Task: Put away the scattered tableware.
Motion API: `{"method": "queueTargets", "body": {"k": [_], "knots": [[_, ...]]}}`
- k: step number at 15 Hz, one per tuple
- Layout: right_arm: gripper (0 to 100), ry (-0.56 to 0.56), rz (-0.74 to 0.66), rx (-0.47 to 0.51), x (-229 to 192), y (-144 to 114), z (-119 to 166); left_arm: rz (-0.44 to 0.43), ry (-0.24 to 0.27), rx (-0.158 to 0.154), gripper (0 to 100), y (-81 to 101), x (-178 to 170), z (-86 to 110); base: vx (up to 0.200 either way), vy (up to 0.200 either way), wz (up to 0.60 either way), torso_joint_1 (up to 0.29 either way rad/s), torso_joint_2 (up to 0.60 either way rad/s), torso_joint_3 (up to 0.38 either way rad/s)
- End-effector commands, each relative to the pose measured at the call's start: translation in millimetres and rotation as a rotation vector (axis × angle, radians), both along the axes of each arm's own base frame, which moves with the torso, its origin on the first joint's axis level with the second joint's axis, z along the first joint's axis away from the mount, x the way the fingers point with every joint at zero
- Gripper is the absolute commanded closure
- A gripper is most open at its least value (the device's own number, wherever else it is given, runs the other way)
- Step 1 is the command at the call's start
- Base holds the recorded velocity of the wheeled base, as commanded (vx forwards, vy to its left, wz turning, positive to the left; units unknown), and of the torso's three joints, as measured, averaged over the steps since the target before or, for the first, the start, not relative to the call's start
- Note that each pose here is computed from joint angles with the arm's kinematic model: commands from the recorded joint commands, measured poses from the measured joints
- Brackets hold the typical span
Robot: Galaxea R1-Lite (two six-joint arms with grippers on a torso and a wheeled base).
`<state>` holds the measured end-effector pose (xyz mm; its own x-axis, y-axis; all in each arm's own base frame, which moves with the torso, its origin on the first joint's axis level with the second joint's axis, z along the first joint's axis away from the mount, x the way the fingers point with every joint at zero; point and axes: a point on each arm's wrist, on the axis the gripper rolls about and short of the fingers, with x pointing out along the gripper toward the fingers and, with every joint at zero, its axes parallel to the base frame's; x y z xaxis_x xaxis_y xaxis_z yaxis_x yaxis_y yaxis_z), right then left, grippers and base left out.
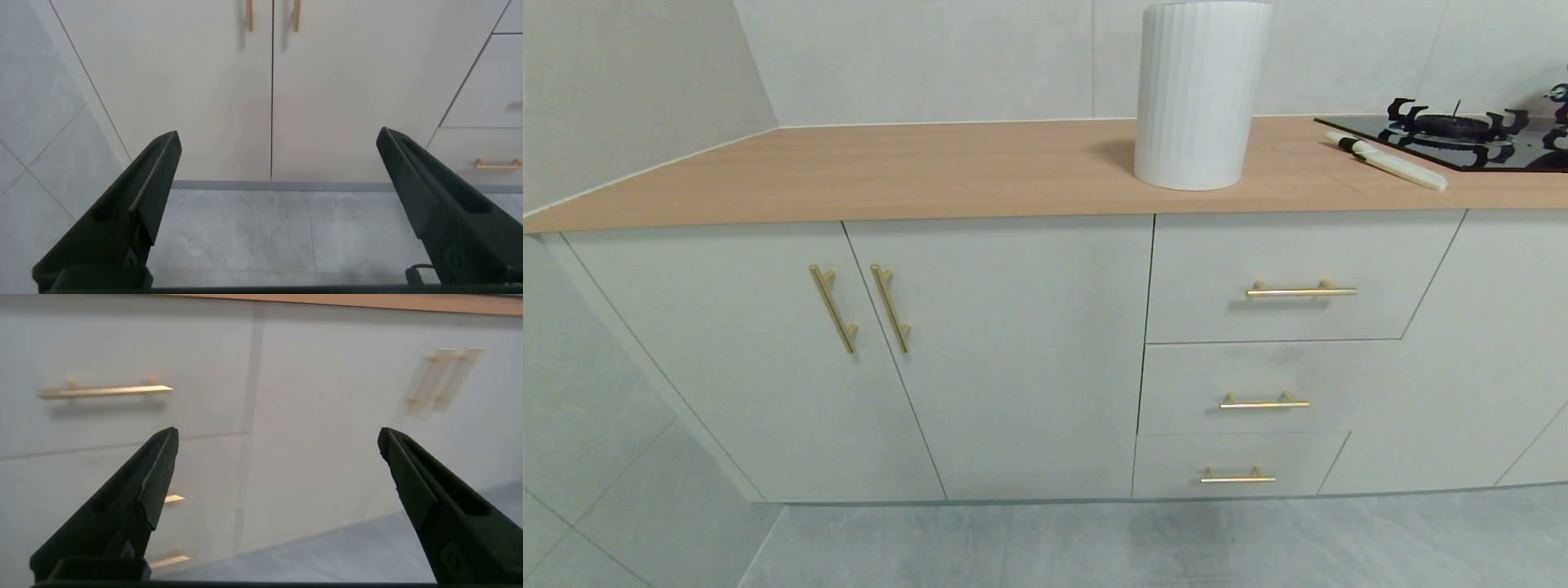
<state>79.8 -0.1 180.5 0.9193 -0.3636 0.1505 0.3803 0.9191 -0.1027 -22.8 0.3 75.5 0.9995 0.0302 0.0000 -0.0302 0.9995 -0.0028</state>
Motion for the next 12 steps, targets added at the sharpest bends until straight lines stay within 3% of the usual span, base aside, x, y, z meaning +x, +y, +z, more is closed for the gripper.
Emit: {"method": "queueTargets", "body": {"k": [1,3,6,8,9,12], "knots": [[0,-0.075,-0.065,-0.053,-87,-11,-22,0.000,-0.002,0.000,0,0.0,0,0.2,0.000,0.000,0.00,0.000,0.00,0.000],[0,-0.032,-0.064,-0.053,-113,-13,-45,0.000,0.000,0.000,0,0.0,0,0.0,0.000,0.000,0.00,0.000,0.00,0.000],[0,-0.069,-0.115,-0.037,-118,-11,-56,0.000,0.000,0.000,0,0.0,0,0.0,0.000,0.000,0.00,0.000,0.00,0.000],[0,-0.027,-0.112,-0.019,-111,-10,-76,0.000,-0.002,0.000,0,0.0,0,0.2,0.000,0.000,0.00,0.000,0.00,0.000],[0,-0.008,-0.073,0.013,-107,-10,-87,0.000,-0.002,0.000,0,0.0,0,0.2,0.000,0.000,0.00,0.000,0.00,0.000],[0,0.053,0.280,0.119,-103,-2,-98,0.000,-0.002,0.000,0,0.0,0,0.2,0.000,0.000,0.00,0.000,0.00,0.000]]}}
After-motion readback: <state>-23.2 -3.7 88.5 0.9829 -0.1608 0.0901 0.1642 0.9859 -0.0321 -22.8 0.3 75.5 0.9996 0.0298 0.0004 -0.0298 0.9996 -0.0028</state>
